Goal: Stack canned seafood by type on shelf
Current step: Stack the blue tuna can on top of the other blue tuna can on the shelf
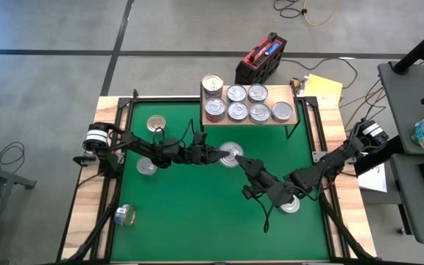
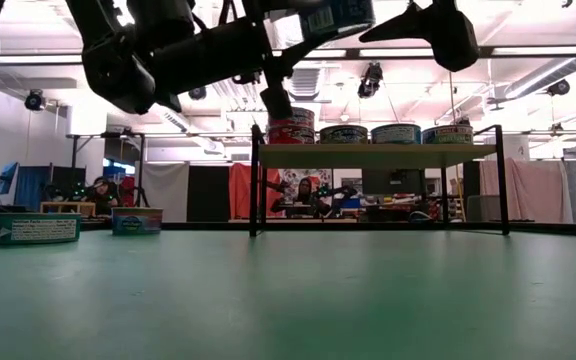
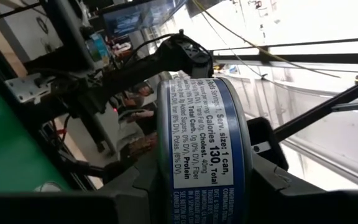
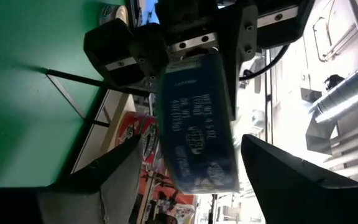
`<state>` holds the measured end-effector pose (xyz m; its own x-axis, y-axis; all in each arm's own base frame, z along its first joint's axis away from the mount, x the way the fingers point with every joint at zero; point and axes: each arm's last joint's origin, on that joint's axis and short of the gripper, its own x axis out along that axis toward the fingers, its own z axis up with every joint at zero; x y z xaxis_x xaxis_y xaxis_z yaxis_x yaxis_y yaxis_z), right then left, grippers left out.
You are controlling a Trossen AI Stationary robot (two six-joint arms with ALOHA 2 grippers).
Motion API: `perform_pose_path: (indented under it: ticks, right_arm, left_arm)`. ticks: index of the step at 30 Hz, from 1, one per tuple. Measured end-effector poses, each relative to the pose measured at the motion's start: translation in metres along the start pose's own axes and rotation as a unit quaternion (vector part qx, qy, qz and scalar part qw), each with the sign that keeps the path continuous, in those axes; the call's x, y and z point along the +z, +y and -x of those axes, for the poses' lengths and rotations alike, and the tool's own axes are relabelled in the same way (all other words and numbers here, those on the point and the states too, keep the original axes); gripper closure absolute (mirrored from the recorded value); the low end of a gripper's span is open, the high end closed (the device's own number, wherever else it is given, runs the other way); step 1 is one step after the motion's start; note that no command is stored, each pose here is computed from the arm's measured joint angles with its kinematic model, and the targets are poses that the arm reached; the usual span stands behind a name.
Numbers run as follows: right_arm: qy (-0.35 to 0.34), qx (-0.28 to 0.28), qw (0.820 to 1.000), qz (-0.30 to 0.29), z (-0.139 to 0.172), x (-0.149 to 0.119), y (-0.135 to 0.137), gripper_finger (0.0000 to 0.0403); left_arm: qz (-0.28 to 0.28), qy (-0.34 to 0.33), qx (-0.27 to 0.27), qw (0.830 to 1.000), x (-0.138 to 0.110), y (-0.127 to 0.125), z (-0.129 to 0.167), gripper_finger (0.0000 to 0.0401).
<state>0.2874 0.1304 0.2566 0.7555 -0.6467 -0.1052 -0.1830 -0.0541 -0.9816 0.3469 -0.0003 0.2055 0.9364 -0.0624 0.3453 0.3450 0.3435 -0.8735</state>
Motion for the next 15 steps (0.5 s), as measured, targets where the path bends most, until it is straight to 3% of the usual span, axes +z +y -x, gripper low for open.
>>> perform_pose_path:
  ticks: [9,15]
  right_arm:
    - [0.0,0.002,1.0,0.008,0.0,-0.0001,0.0011,0.0176]
    - [-0.003,0.006,1.0,0.022,0.0,-0.0001,0.0025,0.0221]
  left_arm:
    - [-0.003,0.004,0.003,1.0,-0.001,0.0004,0.0,0.0278]
    - [-0.006,0.005,0.005,1.0,-0.001,0.001,0.0,0.027]
